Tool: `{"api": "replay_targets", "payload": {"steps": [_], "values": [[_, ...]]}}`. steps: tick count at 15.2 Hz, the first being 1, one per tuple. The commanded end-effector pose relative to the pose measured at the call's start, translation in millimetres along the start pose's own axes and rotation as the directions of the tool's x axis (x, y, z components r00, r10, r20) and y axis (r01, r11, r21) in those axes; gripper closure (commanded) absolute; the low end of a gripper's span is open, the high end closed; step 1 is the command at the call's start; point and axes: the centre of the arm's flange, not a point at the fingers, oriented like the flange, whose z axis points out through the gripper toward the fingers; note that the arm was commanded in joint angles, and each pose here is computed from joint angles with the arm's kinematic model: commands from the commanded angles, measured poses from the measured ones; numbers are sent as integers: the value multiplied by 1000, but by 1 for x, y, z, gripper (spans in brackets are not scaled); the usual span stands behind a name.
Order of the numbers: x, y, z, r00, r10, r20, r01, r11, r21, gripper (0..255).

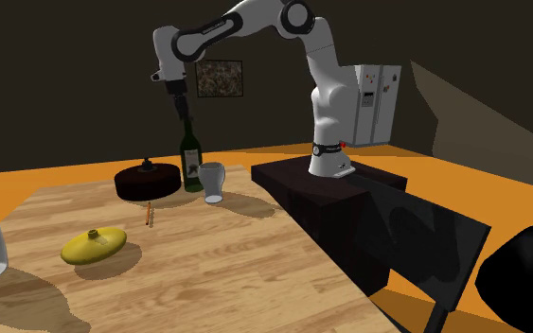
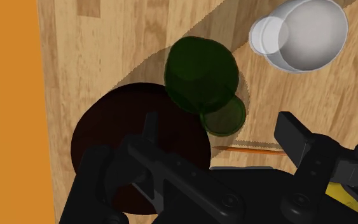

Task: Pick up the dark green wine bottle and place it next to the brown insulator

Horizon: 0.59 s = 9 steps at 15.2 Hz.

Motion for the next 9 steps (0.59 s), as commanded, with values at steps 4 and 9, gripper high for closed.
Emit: {"api": "replay_targets", "payload": {"steps": [4, 9], "values": [[0, 0, -43, 1000, 0, 0, 0, 1000, 0, 0], [0, 0, -43, 1000, 0, 0, 0, 1000, 0, 0]]}}
